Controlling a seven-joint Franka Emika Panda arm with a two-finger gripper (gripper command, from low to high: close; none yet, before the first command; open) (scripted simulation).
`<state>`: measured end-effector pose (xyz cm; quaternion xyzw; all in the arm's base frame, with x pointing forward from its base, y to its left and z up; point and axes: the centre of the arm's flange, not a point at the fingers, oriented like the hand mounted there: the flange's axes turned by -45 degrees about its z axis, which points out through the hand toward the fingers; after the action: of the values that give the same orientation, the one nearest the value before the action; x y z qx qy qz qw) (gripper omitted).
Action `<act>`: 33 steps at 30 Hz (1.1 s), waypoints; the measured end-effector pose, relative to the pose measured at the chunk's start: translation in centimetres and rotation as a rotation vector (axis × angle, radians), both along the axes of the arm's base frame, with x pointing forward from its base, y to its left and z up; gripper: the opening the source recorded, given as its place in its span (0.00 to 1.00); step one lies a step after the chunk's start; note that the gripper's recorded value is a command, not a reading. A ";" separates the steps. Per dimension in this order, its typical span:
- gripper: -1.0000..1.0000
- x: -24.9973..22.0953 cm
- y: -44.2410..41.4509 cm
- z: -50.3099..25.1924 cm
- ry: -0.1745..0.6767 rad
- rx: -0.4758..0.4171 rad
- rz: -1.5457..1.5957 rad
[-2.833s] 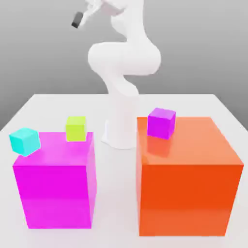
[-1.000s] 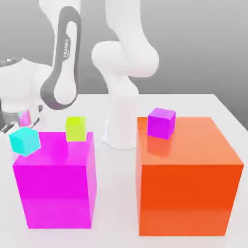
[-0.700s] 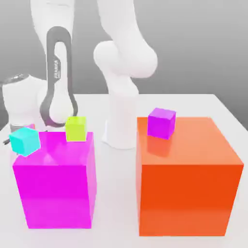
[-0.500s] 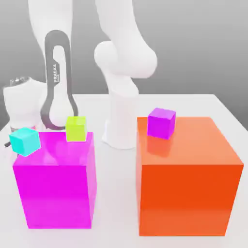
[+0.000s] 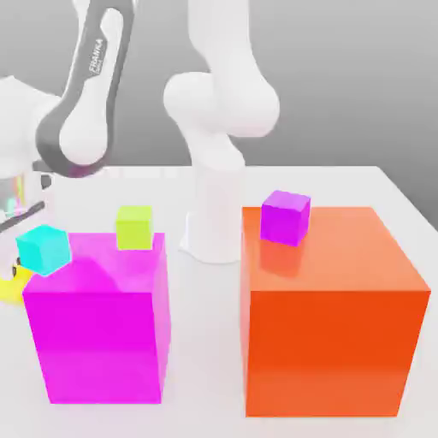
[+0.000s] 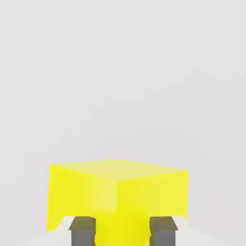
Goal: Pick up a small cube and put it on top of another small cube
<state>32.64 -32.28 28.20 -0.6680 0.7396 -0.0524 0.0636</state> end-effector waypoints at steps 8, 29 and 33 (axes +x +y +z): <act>0.00 7.3 5.1 10.3 -0.128 0.029 0.348; 1.00 -0.9 20.0 11.0 0.155 -0.049 0.539; 1.00 -0.9 20.0 11.0 0.155 -0.049 0.539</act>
<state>31.71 -12.29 39.16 -0.8440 0.5363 -0.0004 0.0022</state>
